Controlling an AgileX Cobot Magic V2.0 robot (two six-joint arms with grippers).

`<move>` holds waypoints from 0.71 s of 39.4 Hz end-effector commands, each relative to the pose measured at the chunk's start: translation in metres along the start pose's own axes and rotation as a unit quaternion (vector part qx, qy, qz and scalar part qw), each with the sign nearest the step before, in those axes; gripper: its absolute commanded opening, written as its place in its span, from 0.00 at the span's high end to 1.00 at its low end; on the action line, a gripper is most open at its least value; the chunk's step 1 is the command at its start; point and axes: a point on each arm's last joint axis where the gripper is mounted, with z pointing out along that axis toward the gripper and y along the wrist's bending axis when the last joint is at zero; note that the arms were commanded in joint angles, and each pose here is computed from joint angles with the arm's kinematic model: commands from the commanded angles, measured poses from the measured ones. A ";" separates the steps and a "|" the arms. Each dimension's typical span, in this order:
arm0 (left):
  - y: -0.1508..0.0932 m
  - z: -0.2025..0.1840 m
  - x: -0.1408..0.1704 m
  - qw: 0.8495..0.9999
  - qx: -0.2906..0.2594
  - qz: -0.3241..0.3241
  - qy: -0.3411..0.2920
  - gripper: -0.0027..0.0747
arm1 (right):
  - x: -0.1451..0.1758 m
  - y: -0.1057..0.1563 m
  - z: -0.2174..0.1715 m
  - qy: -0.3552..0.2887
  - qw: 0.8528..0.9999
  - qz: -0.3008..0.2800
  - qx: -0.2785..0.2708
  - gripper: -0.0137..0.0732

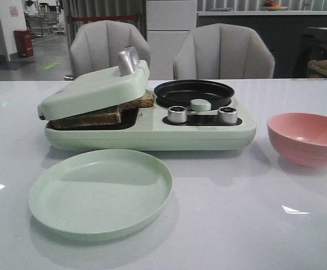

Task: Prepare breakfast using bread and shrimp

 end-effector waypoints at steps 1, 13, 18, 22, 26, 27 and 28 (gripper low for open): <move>0.001 -0.002 -0.014 0.999 -0.002 -0.015 -0.045 0.58 | -0.015 -0.003 0.000 -0.045 0.999 -0.003 0.017 0.22; 0.001 -0.001 -0.013 0.999 -0.002 -0.013 -0.041 0.83 | -0.017 -0.003 0.000 -0.053 0.998 -0.003 0.021 0.22; 0.001 -0.001 -0.013 0.999 -0.003 -0.011 -0.040 0.82 | -0.018 -0.004 -0.001 -0.060 0.998 -0.002 0.024 0.22; 0.001 -0.001 -0.013 0.999 -0.003 -0.011 -0.040 0.82 | -0.021 -0.005 -0.001 -0.077 0.996 -0.002 0.033 0.22; 0.001 -0.001 -0.013 0.999 -0.003 -0.011 -0.040 0.82 | -0.021 -0.005 -0.001 -0.078 0.996 -0.001 0.033 0.22; 0.001 -0.001 -0.013 0.999 -0.003 -0.011 -0.040 0.82 | -0.021 -0.005 -0.001 -0.077 0.997 -0.001 0.032 0.22; 0.001 -0.001 -0.013 0.999 -0.003 -0.011 -0.040 0.82 | -0.021 -0.005 -0.001 -0.075 0.997 -0.001 0.031 0.22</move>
